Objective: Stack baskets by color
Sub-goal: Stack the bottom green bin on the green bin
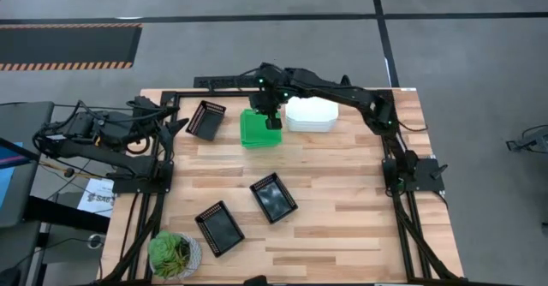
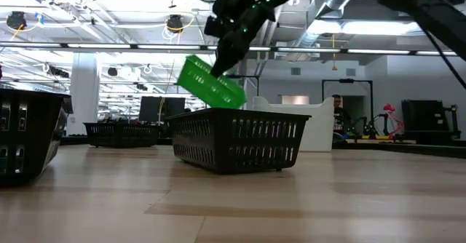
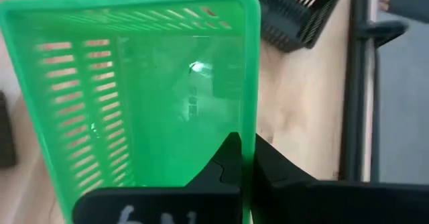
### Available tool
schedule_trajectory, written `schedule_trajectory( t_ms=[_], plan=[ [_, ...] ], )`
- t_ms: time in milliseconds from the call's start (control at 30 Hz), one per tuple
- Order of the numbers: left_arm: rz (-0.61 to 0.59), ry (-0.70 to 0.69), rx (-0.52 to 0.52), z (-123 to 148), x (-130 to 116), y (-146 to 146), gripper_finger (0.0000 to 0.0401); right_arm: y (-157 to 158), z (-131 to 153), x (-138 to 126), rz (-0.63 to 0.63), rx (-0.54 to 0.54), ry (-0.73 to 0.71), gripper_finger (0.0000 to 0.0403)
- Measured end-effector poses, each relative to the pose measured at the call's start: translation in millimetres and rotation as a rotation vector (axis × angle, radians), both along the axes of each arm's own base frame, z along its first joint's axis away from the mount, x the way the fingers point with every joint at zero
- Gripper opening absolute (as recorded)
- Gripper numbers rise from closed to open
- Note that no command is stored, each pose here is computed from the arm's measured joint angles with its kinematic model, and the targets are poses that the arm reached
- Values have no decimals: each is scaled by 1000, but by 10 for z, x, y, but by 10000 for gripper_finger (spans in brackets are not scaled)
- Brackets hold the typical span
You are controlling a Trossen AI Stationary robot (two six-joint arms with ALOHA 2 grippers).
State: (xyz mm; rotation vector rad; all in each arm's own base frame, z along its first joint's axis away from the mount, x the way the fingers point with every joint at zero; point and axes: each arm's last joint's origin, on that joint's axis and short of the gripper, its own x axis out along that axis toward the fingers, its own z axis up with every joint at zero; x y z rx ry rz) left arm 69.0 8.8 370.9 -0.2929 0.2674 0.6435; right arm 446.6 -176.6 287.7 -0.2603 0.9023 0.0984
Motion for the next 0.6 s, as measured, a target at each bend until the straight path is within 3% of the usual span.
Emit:
schedule_trajectory(
  t_ms=[233,600],
  plan=[
    [-2,8,4,-4,-2,0,256,-97,-206,78,-5,14,48,32],
    [-6,30,13,-19,-9,1,256,-139,-213,28,4,9,78,29]
  ],
)
